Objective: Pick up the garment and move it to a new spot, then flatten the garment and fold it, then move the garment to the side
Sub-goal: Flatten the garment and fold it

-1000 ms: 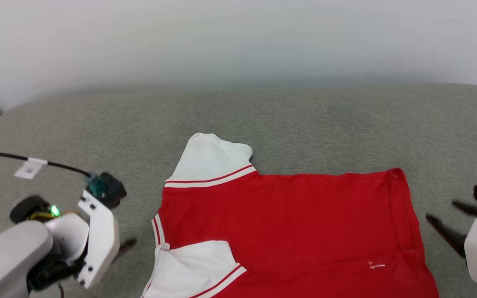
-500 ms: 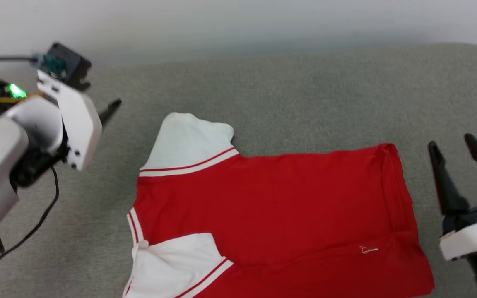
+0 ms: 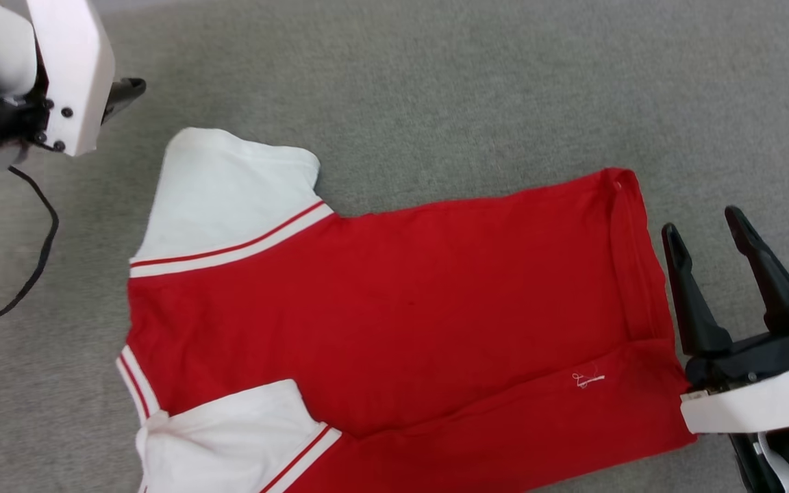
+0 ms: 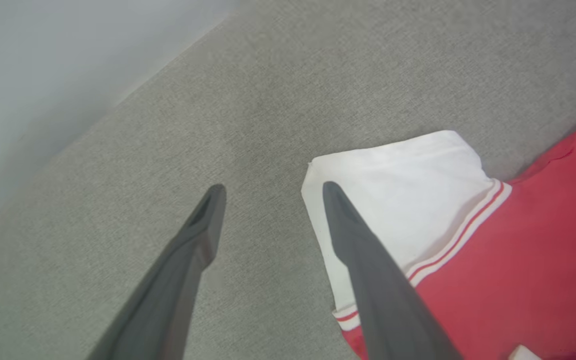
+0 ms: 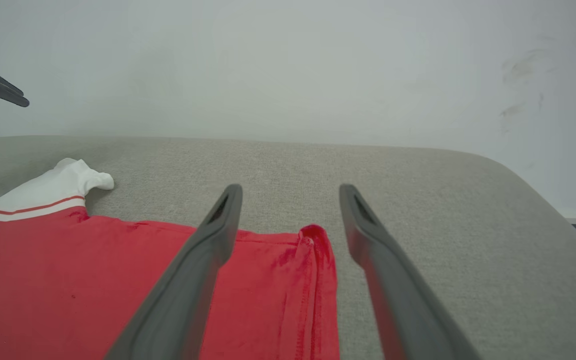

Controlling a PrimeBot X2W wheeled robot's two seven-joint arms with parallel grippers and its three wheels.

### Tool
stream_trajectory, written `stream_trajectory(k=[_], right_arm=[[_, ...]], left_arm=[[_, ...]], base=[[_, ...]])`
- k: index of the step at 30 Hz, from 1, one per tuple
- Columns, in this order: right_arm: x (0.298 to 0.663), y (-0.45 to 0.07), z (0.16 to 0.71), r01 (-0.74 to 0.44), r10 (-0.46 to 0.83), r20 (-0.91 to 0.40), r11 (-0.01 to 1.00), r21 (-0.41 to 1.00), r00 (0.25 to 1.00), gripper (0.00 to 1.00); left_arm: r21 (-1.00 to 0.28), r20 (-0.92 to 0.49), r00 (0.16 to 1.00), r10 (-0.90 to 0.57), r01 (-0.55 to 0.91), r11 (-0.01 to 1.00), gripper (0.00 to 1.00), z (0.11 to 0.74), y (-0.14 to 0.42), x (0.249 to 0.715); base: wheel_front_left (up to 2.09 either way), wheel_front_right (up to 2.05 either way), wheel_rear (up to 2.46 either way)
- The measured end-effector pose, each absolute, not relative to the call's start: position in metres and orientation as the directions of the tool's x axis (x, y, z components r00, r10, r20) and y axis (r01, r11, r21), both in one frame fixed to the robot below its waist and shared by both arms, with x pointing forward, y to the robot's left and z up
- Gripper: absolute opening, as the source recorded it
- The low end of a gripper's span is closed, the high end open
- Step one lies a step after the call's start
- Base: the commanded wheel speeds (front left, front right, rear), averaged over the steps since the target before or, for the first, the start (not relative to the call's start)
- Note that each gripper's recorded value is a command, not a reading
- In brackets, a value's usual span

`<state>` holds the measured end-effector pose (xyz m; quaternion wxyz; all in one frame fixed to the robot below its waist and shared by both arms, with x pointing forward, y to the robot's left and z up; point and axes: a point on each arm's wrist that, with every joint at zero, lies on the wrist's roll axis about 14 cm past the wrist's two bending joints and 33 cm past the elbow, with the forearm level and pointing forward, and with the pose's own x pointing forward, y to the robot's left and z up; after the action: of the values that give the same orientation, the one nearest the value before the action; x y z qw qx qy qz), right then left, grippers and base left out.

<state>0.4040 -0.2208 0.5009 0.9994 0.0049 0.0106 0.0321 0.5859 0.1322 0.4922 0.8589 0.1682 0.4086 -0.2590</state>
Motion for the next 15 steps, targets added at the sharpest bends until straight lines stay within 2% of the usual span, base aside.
stream_trajectory(k=[2, 8, 15], right_arm=[[0.409, -0.222, 0.496, -0.062, 0.063, -0.032, 0.998, 0.005, 0.998, 1.00], [0.419, -0.226, 0.472, -0.061, 0.060, -0.082, 0.998, -0.015, 0.995, 1.00], [0.423, -0.233, 0.450, -0.048, 0.045, -0.133, 0.999, -0.018, 0.990, 1.00]], left_arm=[[0.050, -0.835, 0.461, -0.299, 0.606, 0.794, 1.00, 0.478, 0.124, 0.586], [0.044, -0.918, 0.318, -0.237, 0.676, 0.736, 1.00, 0.429, 0.106, 0.584], [0.043, -0.963, 0.217, -0.161, 0.712, 0.701, 1.00, 0.383, 0.109, 0.577]], base=[[0.00, 0.00, 0.00], [0.00, 0.00, 0.00], [0.00, 0.00, 0.00]])
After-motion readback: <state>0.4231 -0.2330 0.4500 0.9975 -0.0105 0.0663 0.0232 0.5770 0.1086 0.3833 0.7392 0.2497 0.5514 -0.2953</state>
